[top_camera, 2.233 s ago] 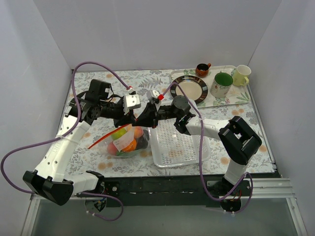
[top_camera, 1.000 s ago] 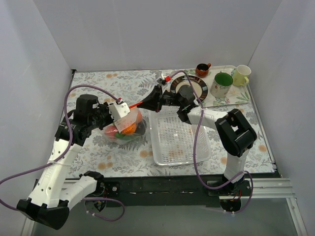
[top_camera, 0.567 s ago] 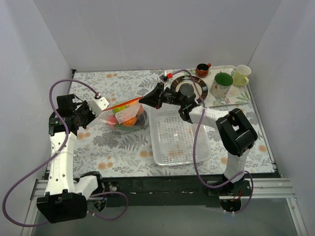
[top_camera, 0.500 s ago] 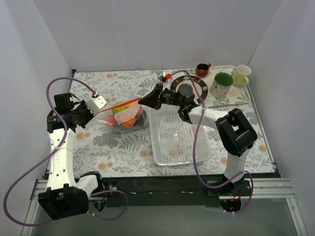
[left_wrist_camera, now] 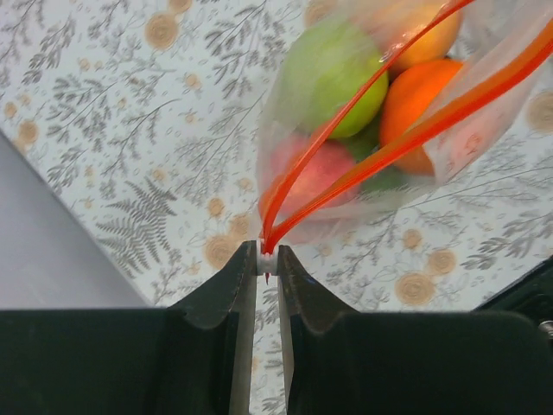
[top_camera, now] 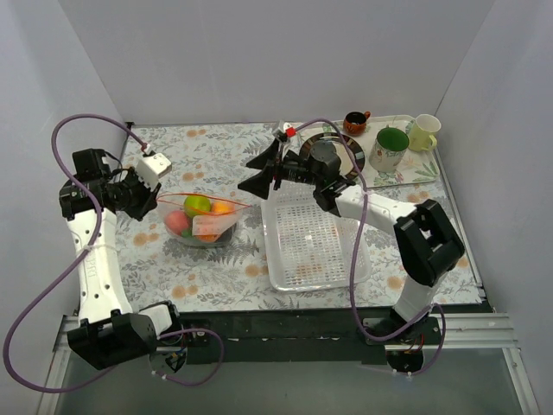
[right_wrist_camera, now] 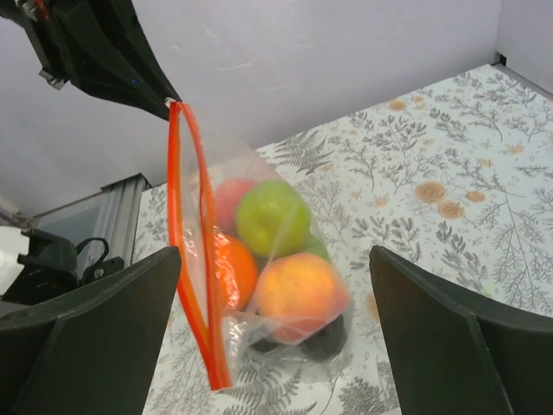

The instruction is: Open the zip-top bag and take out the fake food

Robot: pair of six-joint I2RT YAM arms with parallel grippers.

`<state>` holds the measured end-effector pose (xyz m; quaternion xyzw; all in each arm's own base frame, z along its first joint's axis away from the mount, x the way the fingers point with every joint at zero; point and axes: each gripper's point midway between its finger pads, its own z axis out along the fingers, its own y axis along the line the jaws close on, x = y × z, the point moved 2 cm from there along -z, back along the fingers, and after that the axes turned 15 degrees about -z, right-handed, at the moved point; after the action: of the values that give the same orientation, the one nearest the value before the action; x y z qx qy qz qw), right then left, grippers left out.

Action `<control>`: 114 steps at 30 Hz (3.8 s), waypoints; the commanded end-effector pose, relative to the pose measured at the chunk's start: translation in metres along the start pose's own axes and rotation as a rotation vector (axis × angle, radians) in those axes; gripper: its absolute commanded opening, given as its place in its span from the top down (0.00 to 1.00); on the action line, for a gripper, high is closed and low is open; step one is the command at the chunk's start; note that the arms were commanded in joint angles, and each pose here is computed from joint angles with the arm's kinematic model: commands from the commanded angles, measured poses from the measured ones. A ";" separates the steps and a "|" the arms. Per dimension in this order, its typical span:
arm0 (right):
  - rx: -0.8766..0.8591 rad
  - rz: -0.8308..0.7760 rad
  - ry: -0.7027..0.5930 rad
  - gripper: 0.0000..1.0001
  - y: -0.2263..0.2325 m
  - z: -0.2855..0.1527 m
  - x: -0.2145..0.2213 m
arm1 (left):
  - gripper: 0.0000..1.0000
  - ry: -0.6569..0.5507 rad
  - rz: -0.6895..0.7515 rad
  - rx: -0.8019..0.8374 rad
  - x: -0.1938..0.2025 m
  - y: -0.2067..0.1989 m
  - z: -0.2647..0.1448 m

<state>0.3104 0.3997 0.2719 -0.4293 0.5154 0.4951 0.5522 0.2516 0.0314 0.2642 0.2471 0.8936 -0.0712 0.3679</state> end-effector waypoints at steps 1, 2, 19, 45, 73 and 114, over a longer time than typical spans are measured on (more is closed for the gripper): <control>0.014 -0.158 0.038 0.02 0.042 0.002 -0.033 | 0.95 -0.036 -0.122 0.238 0.004 -0.056 -0.009; 0.005 -0.139 0.084 0.02 0.051 0.001 -0.026 | 0.93 -0.053 -0.106 0.260 0.005 -0.065 -0.010; -0.026 0.013 0.271 0.47 0.136 0.005 0.049 | 0.93 -0.031 0.011 0.299 0.035 -0.094 -0.005; 0.099 0.136 0.201 0.02 0.128 0.008 0.054 | 0.89 0.009 0.083 0.420 0.044 -0.130 0.002; 0.564 -0.033 0.460 0.02 0.095 0.059 0.089 | 0.44 -0.215 -0.005 0.079 -0.042 -0.064 0.007; 0.540 -0.047 0.746 0.34 0.131 -0.022 0.205 | 0.53 0.241 -0.384 0.464 0.095 -0.092 0.158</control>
<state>0.1752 0.4215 0.0659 -0.4342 0.7792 0.1341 0.4316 0.2785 -0.0575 0.1048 0.1658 0.9066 -0.3048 0.2403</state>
